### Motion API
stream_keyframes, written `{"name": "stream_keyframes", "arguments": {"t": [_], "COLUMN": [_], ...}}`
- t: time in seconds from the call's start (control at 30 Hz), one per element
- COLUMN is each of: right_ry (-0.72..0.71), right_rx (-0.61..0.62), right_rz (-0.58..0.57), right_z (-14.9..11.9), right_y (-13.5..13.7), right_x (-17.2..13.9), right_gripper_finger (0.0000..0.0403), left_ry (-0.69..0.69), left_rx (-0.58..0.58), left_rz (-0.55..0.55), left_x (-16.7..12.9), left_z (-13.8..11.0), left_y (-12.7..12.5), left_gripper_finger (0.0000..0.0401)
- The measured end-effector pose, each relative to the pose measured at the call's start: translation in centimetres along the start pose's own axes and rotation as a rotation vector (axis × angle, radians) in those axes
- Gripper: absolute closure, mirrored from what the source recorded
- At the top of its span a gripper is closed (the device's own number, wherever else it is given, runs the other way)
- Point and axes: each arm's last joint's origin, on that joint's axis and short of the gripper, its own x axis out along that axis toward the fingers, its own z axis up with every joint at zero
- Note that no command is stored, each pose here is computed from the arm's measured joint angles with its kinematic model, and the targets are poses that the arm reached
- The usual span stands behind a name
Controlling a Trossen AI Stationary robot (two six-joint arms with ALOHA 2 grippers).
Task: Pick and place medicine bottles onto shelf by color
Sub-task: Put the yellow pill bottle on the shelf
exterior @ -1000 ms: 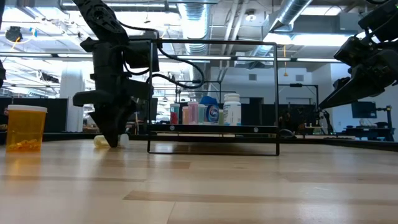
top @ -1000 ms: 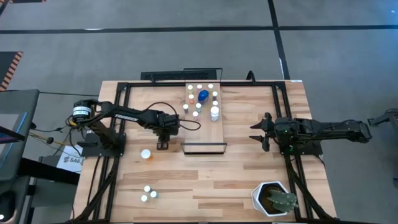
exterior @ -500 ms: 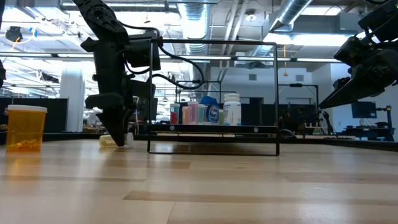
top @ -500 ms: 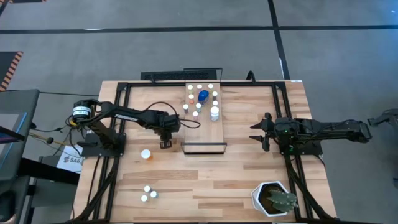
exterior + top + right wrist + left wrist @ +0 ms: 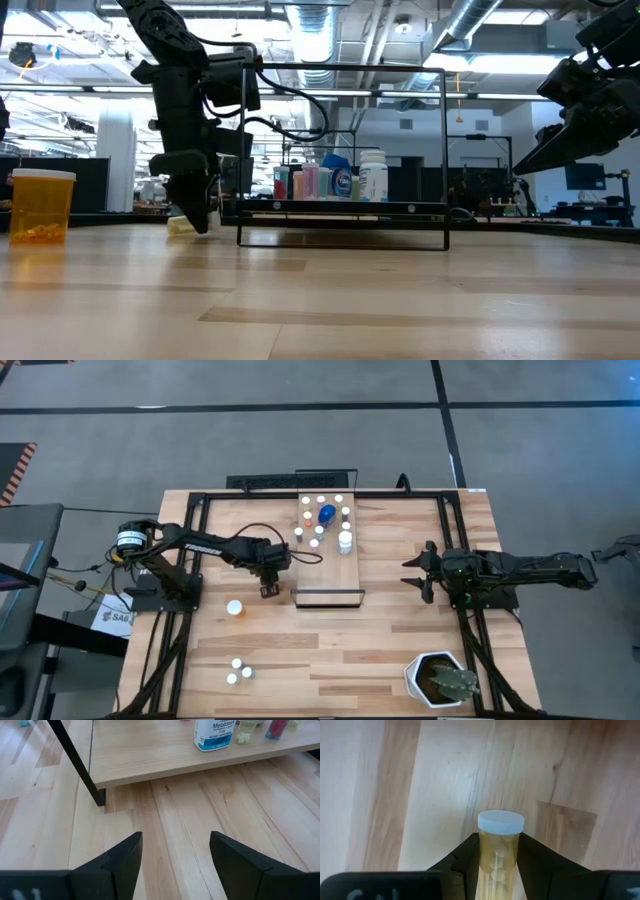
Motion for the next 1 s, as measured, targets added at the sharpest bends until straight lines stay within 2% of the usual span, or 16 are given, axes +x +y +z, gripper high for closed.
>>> {"name": "stream_keyframes", "arguments": {"t": [0.27,0.6,0.73,1.0], "right_ry": [0.000,0.000,0.000,0.000], "right_rx": [0.000,0.000,0.000,0.000], "right_rz": [0.000,0.000,0.000,0.000], "right_z": [0.0,0.0,0.0,0.0], "right_y": [0.0,0.0,0.0,0.0], "right_x": [0.0,0.0,0.0,0.0], "right_gripper_finger": [0.0147,0.0147,0.0147,0.0147], "left_ry": [-0.015,-0.055,-0.155,-0.435], "left_rx": [0.017,-0.020,-0.036,-0.072], "left_rz": [-0.001,0.002,0.042,0.209], "left_x": [0.0,-0.8,-2.4,-6.0], "left_z": [0.1,0.3,0.7,1.9], "left_y": [0.0,0.1,0.3,-0.3], "left_gripper_finger": [0.0302,0.0306,0.0306,0.0307]}}
